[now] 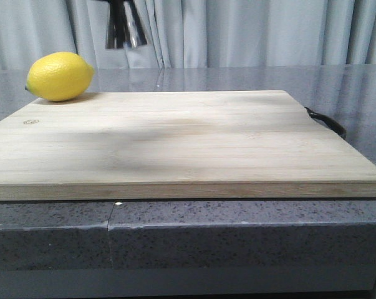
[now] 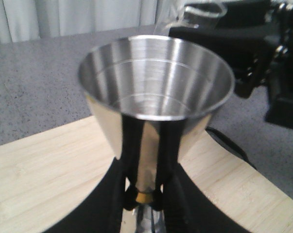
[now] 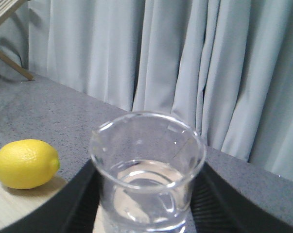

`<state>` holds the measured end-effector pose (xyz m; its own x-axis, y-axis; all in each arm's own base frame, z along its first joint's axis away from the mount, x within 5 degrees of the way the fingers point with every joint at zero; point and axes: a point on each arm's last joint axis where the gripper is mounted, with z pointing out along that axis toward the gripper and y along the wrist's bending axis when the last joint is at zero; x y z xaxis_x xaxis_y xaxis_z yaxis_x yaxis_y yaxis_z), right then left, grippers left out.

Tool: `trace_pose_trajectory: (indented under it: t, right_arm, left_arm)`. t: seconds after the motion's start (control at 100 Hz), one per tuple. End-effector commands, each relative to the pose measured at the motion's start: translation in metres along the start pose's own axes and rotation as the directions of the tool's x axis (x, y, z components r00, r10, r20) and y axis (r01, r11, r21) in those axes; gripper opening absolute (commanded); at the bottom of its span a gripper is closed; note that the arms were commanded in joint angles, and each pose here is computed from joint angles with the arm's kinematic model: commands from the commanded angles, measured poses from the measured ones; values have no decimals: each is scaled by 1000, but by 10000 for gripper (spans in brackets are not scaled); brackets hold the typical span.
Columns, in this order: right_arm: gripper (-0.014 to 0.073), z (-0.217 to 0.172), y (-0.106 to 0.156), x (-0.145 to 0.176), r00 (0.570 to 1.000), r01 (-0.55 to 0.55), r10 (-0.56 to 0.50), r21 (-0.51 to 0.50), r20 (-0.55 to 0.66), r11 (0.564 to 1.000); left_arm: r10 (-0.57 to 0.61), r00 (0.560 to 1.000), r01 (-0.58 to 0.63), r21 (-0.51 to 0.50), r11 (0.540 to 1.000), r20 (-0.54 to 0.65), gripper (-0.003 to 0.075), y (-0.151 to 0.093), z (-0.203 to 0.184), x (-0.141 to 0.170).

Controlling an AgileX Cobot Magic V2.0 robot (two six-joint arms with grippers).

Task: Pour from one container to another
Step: 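Lift the beaker with the right gripper toward the raised jigger, then tilt the beaker with the right gripper, pouring liquid into the jigger cup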

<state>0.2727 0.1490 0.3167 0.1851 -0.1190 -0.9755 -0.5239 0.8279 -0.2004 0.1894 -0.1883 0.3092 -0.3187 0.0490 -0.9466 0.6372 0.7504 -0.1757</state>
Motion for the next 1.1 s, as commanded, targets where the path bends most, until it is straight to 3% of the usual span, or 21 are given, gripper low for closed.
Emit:
trace_pose_trajectory:
  t: [0.0, 0.29, 0.54, 1.09]
  right_arm:
    - [181, -11, 0, -38, 987, 51, -49, -7, 152, 999]
    - [181, -22, 20, -72, 969, 179, -159, -92, 192, 980]
    - [181, -19, 26, -88, 934, 312, -280, -125, 223, 942]
    - [181, -20, 34, -87, 854, 502, -454, -169, 255, 848]
  left_arm:
    - [0, 996, 0, 0, 1000, 87, -20, -3, -2, -17]
    - [6, 998, -6, 1, 1000, 69, -19, -3, 2, -13]
    - [65, 996, -69, 54, 996, 66, -20, -18, 1, -11]
    - [66, 996, -70, 59, 996, 66, -20, -19, 1, -10]
